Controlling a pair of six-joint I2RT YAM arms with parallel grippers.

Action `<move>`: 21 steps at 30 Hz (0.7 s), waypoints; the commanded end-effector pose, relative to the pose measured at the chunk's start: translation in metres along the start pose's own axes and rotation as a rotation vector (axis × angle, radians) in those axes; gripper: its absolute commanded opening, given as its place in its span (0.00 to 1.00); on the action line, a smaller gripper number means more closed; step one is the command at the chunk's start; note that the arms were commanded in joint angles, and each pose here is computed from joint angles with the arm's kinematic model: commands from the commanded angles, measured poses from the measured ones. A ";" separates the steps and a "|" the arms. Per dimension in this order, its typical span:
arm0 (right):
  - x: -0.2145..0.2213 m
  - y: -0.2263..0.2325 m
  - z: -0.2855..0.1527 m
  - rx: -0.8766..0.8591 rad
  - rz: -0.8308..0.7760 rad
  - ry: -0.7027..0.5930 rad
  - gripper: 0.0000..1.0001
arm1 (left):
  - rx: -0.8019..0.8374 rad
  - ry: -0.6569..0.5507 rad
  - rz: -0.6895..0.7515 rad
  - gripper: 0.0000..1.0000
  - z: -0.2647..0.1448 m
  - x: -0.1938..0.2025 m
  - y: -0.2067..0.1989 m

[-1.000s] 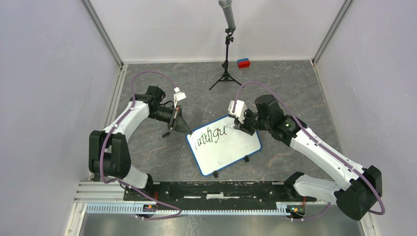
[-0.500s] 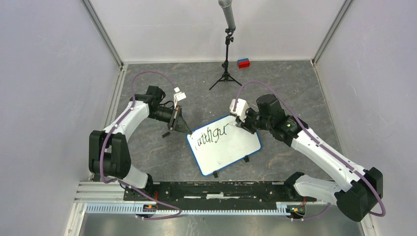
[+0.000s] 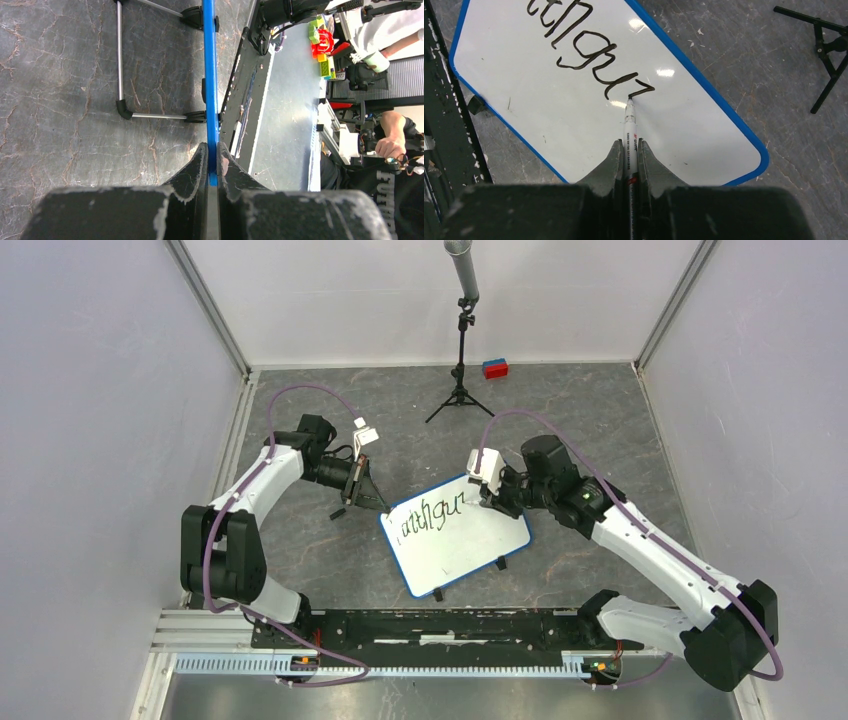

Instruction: Write a sentence on the whiteboard

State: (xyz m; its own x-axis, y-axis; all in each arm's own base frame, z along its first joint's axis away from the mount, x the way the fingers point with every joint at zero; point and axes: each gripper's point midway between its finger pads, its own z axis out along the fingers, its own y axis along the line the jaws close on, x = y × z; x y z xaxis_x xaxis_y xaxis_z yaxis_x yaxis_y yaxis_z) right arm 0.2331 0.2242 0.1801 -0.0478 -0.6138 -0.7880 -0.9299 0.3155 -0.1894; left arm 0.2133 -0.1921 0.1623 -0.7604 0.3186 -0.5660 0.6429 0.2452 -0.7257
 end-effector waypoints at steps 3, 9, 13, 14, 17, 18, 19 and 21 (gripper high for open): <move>0.015 0.009 -0.002 -0.035 -0.026 0.039 0.00 | 0.011 0.034 0.035 0.02 0.005 0.012 -0.001; -0.007 -0.009 -0.013 0.029 -0.063 0.018 0.00 | 0.011 0.034 0.035 0.03 0.005 0.012 -0.001; -0.029 -0.013 -0.019 0.034 -0.071 -0.035 0.00 | 0.011 0.033 0.036 0.02 0.005 0.012 -0.001; -0.033 -0.014 -0.020 0.034 -0.071 -0.047 0.00 | 0.012 0.032 0.038 0.02 0.005 0.011 -0.002; -0.040 -0.017 -0.019 0.038 -0.070 -0.068 0.00 | 0.011 0.031 0.040 0.02 0.005 0.011 -0.002; -0.041 -0.017 -0.018 0.037 -0.070 -0.070 0.00 | 0.012 0.032 0.039 0.02 0.005 0.011 -0.002; -0.042 -0.018 -0.017 0.037 -0.068 -0.070 0.00 | 0.011 0.032 0.040 0.03 0.005 0.011 -0.002; -0.042 -0.019 -0.015 0.037 -0.065 -0.070 0.00 | 0.012 0.031 0.039 0.02 0.005 0.011 -0.002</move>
State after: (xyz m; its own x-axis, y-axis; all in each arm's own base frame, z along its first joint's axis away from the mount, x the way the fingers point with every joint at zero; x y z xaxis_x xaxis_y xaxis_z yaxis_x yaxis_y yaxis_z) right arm 0.2378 0.2250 0.2079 0.0124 -0.6141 -0.7891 -0.9246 0.2934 -0.2428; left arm 0.2131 -0.1922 0.1626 -0.7611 0.3177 -0.5655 0.6418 0.2435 -0.7271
